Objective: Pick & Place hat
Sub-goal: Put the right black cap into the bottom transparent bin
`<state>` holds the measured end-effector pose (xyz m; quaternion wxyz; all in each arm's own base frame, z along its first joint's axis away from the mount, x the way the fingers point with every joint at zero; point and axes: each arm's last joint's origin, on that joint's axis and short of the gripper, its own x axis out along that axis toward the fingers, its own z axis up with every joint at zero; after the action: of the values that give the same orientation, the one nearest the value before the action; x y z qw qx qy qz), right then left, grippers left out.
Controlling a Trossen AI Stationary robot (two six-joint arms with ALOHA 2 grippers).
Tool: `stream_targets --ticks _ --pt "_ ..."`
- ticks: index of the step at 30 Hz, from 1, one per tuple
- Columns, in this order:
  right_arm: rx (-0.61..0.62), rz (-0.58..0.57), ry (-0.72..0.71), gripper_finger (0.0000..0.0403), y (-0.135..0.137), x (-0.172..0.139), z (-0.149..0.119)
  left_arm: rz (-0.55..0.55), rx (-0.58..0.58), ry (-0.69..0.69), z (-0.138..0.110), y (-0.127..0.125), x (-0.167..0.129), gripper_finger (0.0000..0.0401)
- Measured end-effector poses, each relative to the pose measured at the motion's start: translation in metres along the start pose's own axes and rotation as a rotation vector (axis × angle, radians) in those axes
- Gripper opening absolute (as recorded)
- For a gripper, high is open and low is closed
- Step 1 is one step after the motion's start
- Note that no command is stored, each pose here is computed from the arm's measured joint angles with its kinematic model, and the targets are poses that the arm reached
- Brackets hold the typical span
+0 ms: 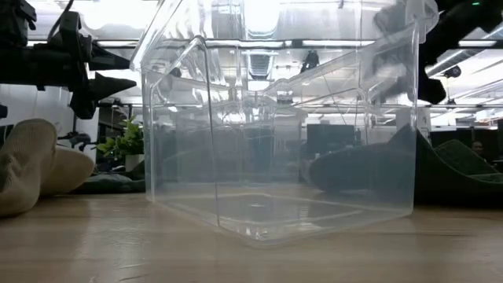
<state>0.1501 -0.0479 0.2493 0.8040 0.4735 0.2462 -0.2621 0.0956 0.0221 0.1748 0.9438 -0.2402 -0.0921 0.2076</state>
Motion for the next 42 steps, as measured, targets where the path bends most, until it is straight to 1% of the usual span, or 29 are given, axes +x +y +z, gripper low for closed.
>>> stream_targets --ticks 3,6,10,15,18,23,26,28,30,32,33,37,42 --pt "-0.057 -0.161 0.12 0.0224 0.003 0.014 0.004 0.0 -0.009 0.0 0.0 0.0 0.0 0.0193" --pt "-0.111 -0.249 0.212 0.0224 0.006 0.032 0.007 0.0 -0.009 0.0 0.0 0.0 0.0 0.0193" --pt "-0.132 -0.247 0.333 0.022 0.011 0.058 0.011 0.0 -0.009 0.0 0.0 0.0 0.0 0.0193" --pt "-0.187 -0.304 0.479 0.0211 0.006 0.088 0.007 0.0 -0.01 0.0 0.0 0.0 0.0 0.0193" --pt "-0.219 -0.356 0.555 0.0205 0.001 0.098 0.004 0.0 -0.01 0.0 0.0 0.0 0.0 0.0193" --pt "-0.254 -0.393 0.623 0.0186 -0.004 0.109 0.001 0.0 -0.01 0.0 0.0 0.0 0.0 0.0193" --pt "-0.259 -0.374 0.666 0.0167 -0.006 0.114 -0.002 0.0 -0.01 0.0 0.0 0.0 0.0 0.0193" --pt "-0.257 -0.353 0.694 0.0141 -0.006 0.116 -0.003 0.0 -0.01 0.0 0.0 0.0 0.0 0.0193" --pt "-0.256 -0.339 0.712 0.01 -0.007 0.117 -0.004 0.001 -0.01 0.0 0.0 0.0 0.0 0.0193" --pt "-0.26 -0.33 0.722 0.0047 -0.007 0.118 -0.004 0.001 -0.001 0.0 0.0 0.0 0.0 0.0193" --pt "-0.266 -0.322 0.726 0.0028 -0.006 0.117 -0.004 0.001 0.002 0.0 0.0 0.0 0.0 0.0193" --pt "-0.251 -0.339 0.716 0.0014 0.0 0.108 0.004 0.001 0.003 0.0 0.0 0.0 0.0 0.0193" --pt "-0.261 -0.358 0.713 0.0012 0.021 0.081 0.024 0.002 0.004 0.0 0.0 0.0 0.0 0.0193"
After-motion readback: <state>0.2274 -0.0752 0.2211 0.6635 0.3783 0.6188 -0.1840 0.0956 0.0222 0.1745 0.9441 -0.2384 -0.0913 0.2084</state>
